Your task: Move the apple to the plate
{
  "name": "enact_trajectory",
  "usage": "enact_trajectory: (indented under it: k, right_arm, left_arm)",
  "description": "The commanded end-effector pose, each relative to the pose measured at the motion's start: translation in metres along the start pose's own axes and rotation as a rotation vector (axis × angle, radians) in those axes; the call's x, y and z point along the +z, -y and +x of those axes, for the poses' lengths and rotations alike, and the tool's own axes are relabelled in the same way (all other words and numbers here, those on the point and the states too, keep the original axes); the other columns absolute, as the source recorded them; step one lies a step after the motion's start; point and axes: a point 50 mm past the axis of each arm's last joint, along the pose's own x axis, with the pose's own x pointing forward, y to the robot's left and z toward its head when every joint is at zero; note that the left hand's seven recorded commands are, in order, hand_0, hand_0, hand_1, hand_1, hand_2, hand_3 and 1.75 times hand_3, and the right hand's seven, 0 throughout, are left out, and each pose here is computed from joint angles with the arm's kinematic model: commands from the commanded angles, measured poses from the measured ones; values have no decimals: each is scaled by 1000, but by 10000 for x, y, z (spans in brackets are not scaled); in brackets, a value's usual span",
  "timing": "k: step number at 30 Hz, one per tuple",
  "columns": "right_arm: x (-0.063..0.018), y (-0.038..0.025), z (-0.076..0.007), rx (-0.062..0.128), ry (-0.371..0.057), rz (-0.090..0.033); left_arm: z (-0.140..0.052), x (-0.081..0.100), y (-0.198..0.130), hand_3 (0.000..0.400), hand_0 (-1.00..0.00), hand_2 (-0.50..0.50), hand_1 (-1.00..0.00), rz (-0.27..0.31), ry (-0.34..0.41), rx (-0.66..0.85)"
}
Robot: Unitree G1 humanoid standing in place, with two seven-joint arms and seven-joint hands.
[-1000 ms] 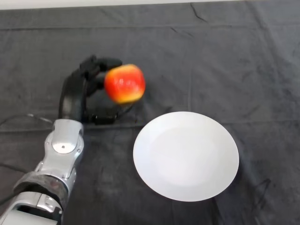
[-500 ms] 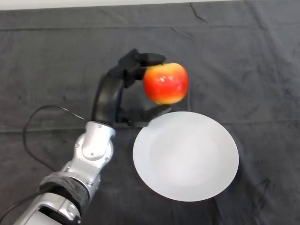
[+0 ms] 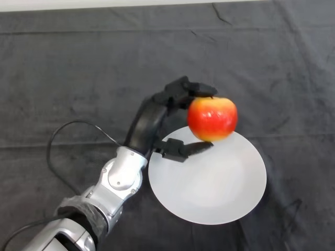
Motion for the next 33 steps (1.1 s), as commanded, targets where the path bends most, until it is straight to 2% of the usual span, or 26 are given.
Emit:
enact_trajectory:
  k: [1, 17, 33]
  right_arm:
    - [60, 135, -98, -41, 20, 0]
    - [61, 134, -98, -41, 20, 1]
    - [61, 134, -98, -41, 20, 1]
  left_arm:
    - [-116, -106, -33, 400, -1000, 0, -1000, 23, -55, -21]
    - [-209, -264, 129, 400, -1000, 0, -1000, 148, -170, -206]
    - [-263, -344, 171, 400, -1000, 0, -1000, 225, -225, -286]
